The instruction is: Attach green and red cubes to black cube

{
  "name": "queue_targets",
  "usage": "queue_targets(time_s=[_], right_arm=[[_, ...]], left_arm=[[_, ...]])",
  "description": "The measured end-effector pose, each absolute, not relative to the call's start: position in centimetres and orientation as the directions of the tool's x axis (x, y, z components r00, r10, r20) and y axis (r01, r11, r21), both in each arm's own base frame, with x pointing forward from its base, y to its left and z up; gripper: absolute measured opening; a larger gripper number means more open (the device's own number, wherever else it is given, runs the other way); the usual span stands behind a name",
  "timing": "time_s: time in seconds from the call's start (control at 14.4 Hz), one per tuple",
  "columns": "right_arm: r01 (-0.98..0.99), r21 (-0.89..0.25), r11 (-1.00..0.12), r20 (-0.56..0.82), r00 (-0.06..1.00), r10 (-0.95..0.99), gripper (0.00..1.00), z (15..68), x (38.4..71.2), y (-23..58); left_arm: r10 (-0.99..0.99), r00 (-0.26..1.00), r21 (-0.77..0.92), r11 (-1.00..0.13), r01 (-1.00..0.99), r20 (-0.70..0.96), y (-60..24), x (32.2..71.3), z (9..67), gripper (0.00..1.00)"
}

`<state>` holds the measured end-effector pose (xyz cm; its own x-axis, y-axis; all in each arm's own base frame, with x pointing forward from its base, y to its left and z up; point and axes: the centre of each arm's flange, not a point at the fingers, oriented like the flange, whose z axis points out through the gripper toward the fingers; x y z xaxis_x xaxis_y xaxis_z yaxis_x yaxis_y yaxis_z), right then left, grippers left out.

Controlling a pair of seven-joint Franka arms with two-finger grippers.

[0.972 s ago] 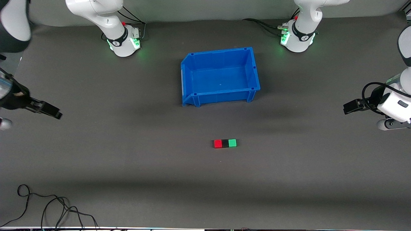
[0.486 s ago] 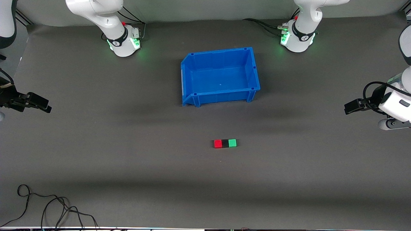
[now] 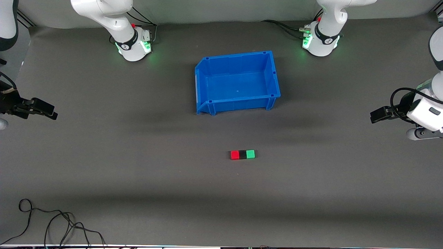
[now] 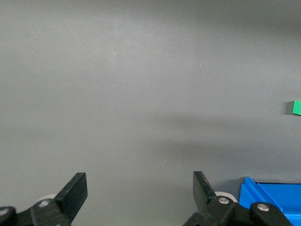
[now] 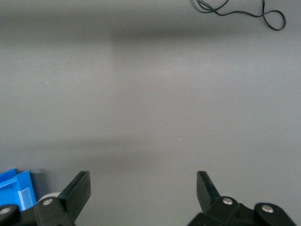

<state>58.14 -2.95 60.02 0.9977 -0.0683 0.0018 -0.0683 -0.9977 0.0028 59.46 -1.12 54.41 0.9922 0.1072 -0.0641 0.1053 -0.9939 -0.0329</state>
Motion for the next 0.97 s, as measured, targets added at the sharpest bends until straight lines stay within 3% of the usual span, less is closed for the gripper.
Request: queue_targets(time_s=[0.97], right_arm=[[-0.069, -0.014, -0.998, -0.063, 0.996, -0.068, 1.00, 59.5, 57.5, -2.7]], left_arm=[[0.043, 0.996, -0.030, -0.999, 0.041, -0.074, 1.0, 59.5, 54.1, 1.00]])
